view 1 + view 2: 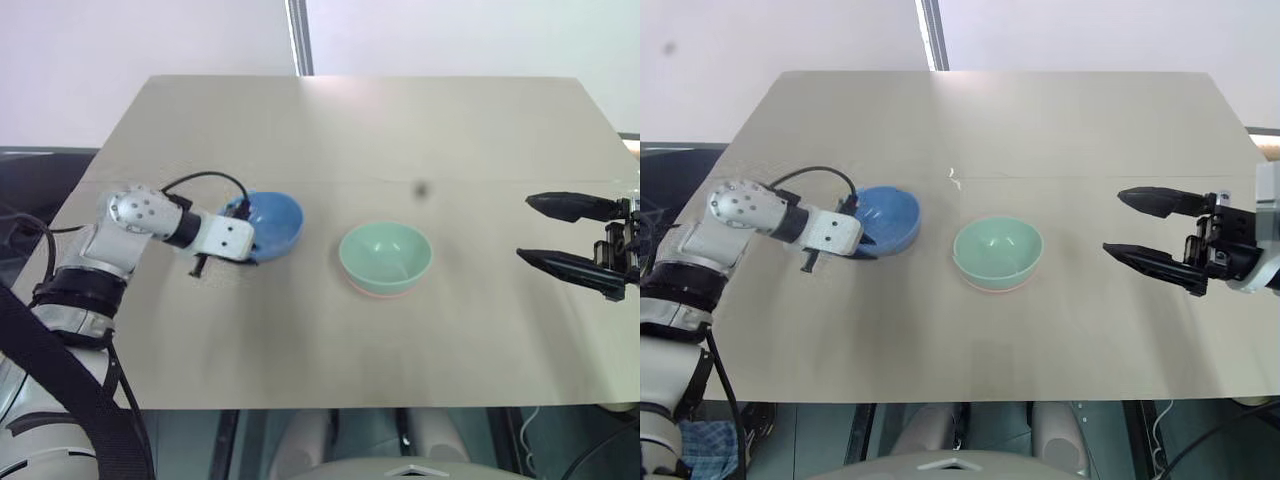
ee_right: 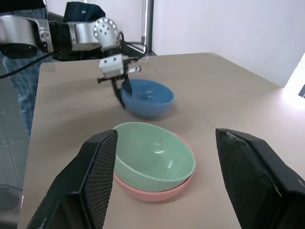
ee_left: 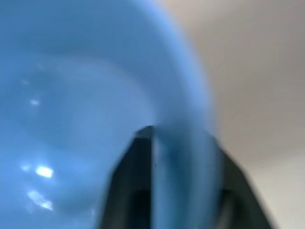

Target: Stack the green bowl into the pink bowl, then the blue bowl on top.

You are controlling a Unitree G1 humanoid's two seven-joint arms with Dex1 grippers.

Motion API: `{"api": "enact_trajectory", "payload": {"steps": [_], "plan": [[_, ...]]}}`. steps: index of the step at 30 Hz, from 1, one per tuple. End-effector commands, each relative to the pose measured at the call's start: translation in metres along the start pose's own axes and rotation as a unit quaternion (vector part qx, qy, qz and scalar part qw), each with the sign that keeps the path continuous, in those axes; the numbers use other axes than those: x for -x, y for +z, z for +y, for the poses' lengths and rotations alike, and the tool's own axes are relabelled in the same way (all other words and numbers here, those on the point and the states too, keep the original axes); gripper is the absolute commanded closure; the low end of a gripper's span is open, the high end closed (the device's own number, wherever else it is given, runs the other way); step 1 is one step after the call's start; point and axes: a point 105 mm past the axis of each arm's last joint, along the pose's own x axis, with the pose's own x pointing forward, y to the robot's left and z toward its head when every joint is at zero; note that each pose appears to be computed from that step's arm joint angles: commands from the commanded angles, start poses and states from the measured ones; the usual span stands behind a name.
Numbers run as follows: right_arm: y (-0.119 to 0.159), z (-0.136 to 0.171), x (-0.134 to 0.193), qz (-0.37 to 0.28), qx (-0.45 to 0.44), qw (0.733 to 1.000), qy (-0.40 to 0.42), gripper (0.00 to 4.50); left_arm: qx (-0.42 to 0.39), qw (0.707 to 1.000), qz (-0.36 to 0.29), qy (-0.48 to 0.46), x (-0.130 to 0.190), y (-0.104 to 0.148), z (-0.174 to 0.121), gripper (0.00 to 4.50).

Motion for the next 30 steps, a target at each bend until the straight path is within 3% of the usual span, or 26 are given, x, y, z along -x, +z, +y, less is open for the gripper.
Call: {"api": "enact_trajectory", "payload": {"steps": [1, 5, 12, 18, 23, 28, 29, 30], "plan": [[0.012, 0.001, 0.004, -0.007, 0.032, 0.999, -0.005, 0.90, -0.006, 1.000, 0.011, -0.012, -0.001, -0.007, -0.003, 4.41], [0.016, 0.002, 0.004, -0.017, 0.032, 0.999, 0.003, 0.90, -0.053, 0.998, -0.016, 0.011, 0.006, 0.008, 0.017, 4.41], [0.016, 0.009, 0.002, -0.024, 0.033, 0.999, 0.021, 0.90, -0.145, 0.984, -0.093, 0.038, 0.004, 0.064, 0.053, 4.41], [0.014, 0.010, 0.002, -0.019, 0.035, 0.999, 0.019, 0.90, -0.268, 0.945, -0.180, 0.052, 0.005, 0.141, 0.081, 4.41], [0.014, 0.010, 0.004, -0.014, 0.035, 0.999, 0.011, 0.90, -0.321, 0.911, -0.256, 0.027, 0.004, 0.181, 0.068, 4.41], [0.014, 0.010, 0.005, -0.014, 0.037, 0.999, 0.005, 0.90, -0.335, 0.897, -0.286, -0.028, 0.000, 0.190, 0.040, 4.41], [0.014, 0.010, 0.005, -0.013, 0.037, 0.999, 0.003, 0.90, -0.333, 0.898, -0.287, -0.037, 0.000, 0.188, 0.036, 3.74], [0.014, 0.010, 0.005, -0.013, 0.038, 0.999, 0.000, 0.90, -0.326, 0.899, -0.291, -0.043, 0.000, 0.187, 0.034, 3.74]]}}
